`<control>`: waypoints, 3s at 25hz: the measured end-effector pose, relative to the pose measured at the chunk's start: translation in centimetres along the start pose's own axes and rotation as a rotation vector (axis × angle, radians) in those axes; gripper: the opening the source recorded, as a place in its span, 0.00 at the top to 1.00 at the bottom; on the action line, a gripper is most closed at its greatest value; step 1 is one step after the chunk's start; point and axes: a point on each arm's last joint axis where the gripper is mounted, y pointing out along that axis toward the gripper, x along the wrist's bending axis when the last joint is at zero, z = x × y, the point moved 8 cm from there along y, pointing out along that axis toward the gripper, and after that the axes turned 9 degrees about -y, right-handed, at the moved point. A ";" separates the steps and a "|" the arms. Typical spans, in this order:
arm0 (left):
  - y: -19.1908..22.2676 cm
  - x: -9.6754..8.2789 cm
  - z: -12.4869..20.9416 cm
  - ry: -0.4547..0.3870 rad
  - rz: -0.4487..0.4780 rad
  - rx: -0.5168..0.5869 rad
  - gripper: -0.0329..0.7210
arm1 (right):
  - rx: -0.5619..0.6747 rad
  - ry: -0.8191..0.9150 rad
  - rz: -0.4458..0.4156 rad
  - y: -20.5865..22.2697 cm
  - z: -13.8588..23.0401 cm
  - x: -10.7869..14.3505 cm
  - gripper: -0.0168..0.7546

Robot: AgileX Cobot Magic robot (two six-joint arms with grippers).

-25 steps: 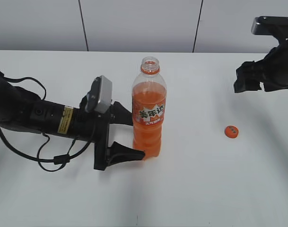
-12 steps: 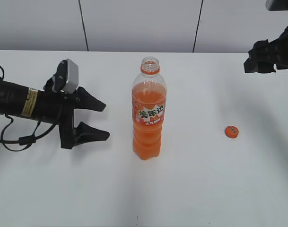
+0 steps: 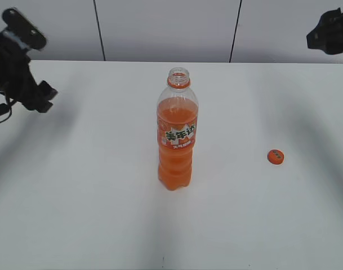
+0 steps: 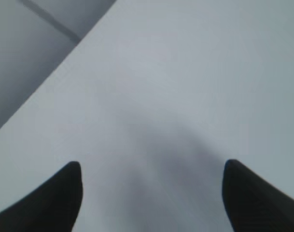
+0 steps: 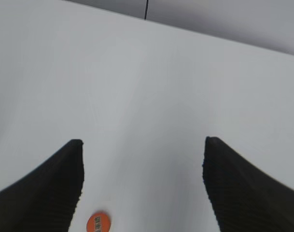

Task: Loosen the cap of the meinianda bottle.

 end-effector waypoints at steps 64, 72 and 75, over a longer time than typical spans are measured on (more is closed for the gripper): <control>-32.2 -5.3 9.6 -0.730 -0.073 0.118 0.32 | 0.139 0.135 -0.053 -22.8 6.6 2.0 0.23; -32.7 -7.4 11.9 -0.748 -0.047 0.050 0.32 | 0.185 0.131 -0.057 -22.4 13.8 4.1 0.23; -32.8 -7.9 12.6 -0.750 -0.046 0.026 0.32 | 0.169 0.131 -0.054 -22.6 15.4 4.6 0.23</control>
